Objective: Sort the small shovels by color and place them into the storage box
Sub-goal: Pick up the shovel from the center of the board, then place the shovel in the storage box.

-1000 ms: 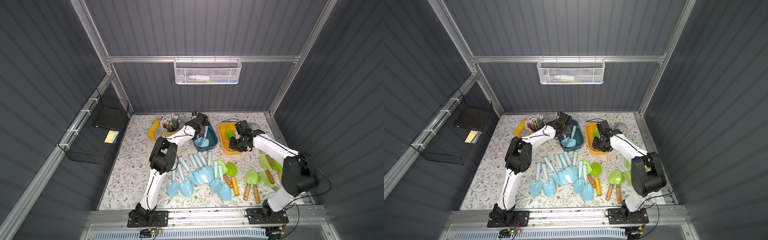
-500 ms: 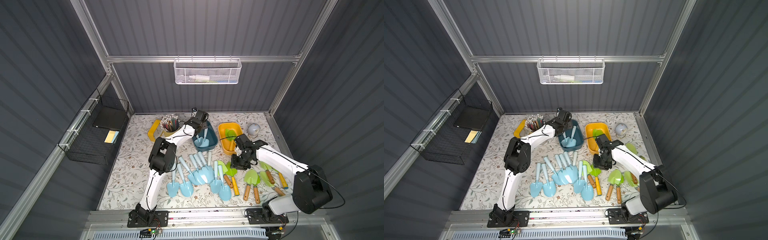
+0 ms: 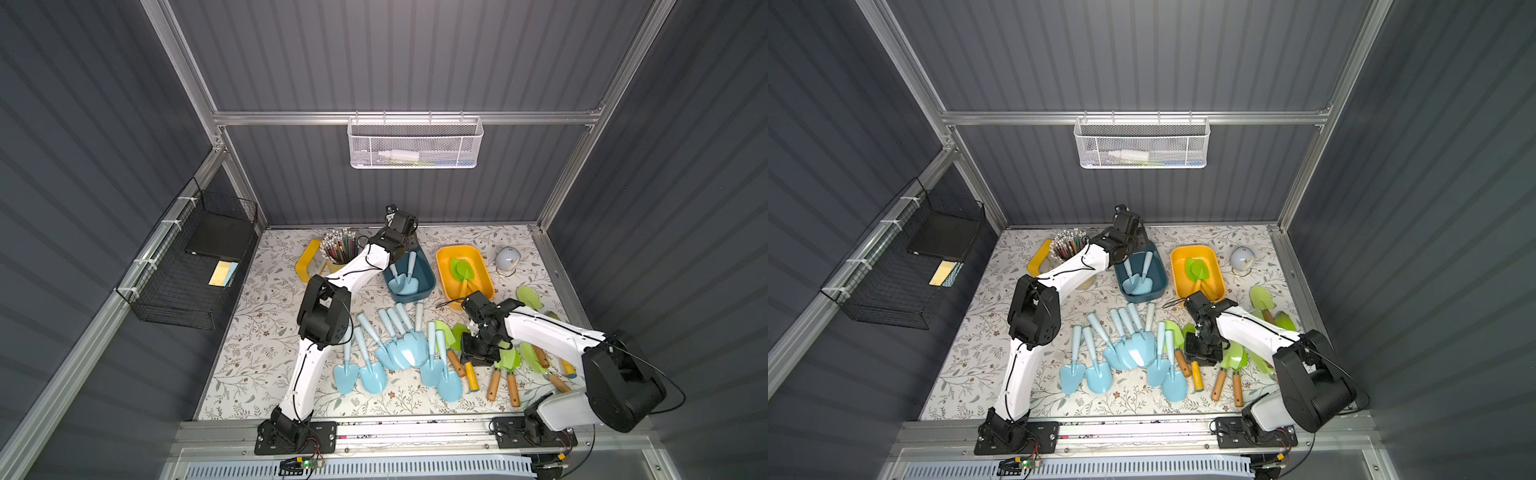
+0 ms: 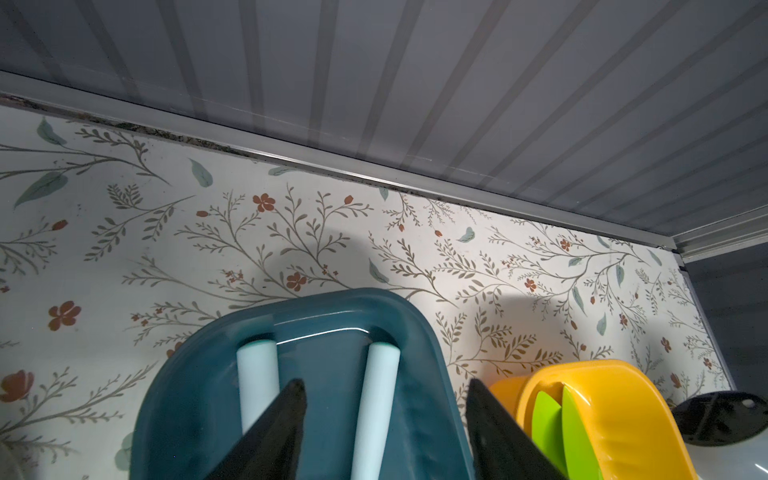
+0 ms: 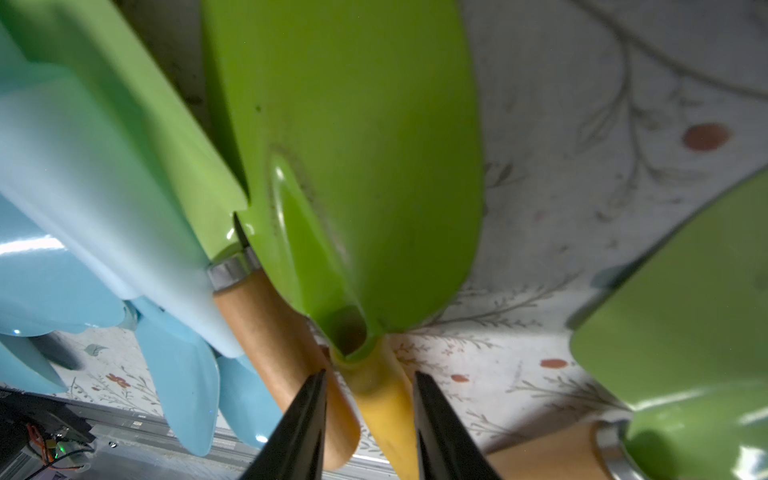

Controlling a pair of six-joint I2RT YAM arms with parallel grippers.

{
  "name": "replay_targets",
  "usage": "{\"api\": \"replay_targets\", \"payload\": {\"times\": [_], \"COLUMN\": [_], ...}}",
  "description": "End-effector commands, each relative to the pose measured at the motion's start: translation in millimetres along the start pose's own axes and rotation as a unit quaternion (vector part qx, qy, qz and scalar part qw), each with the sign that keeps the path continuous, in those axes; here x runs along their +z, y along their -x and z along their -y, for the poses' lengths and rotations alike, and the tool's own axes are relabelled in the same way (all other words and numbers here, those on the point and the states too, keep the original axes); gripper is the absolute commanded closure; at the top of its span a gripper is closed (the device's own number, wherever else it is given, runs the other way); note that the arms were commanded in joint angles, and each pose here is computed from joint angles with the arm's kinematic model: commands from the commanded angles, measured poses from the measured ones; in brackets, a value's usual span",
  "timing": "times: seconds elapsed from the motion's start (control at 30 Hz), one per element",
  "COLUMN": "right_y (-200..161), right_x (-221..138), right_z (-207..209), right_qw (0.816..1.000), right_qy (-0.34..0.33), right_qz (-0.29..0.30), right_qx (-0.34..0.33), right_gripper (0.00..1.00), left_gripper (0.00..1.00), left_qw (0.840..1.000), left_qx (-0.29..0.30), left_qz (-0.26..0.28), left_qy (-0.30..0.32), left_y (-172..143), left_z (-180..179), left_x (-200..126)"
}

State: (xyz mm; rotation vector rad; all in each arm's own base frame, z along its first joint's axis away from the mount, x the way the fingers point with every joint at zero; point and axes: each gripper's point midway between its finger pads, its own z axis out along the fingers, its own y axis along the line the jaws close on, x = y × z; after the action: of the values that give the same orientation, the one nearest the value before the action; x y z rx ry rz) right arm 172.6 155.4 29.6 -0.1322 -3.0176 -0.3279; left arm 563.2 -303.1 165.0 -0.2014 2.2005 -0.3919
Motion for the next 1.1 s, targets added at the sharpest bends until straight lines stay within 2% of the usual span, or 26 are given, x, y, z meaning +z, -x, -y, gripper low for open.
{"api": "replay_targets", "payload": {"times": [0.0, 0.13, 0.3, 0.4, 0.63, 0.77, 0.93, 1.07], "right_y": [2.4, 1.9, 3.6, 11.0, 34.8, 61.9, 107.6, 158.8], "right_x": [9.6, 17.2, 18.8, 6.2, -43.4, -82.0, -130.3, -154.0], "right_z": [5.0, 14.8, 23.4, 27.5, 47.1, 43.5, 15.9, -14.3], "right_qw": [1.000, 0.999, 0.998, 0.996, 0.981, 0.971, 0.963, 0.957], "right_qy": [-0.011, -0.030, -0.050, -0.064, -0.118, -0.118, -0.101, -0.080], "right_qz": [0.008, 0.009, 0.017, 0.043, 0.128, 0.178, 0.236, 0.276], "right_qx": [0.015, 0.024, 0.031, 0.039, 0.089, 0.110, 0.082, 0.048], "right_gripper": [0.64, 0.70, 0.89, 0.95, 0.95, 0.94, 0.94, 0.93], "left_gripper": [0.36, 0.36, 0.36, 0.36, 0.36, 0.35, 0.35, 0.34], "left_qw": [1.000, 1.000, 1.000, 1.000, 1.000, 1.000, 1.000, 1.000], "left_qx": [0.012, 0.012, 0.011, 0.010, 0.011, 0.011, 0.010, 0.013], "left_qz": [-0.001, 0.000, 0.001, 0.004, 0.009, 0.008, 0.012, 0.013], "left_qy": [0.001, -0.001, -0.007, -0.012, -0.022, -0.025, -0.024, -0.022], "left_y": [3.2, 4.3, 6.5, 9.6, 14.1, 14.1, 14.4, 10.2], "left_z": [-0.1, 1.4, 6.1, 8.7, 13.3, 12.4, 4.6, -1.3], "left_x": [1.1, 2.5, 5.9, 6.7, 11.6, 13.7, 10.7, 7.2]}}
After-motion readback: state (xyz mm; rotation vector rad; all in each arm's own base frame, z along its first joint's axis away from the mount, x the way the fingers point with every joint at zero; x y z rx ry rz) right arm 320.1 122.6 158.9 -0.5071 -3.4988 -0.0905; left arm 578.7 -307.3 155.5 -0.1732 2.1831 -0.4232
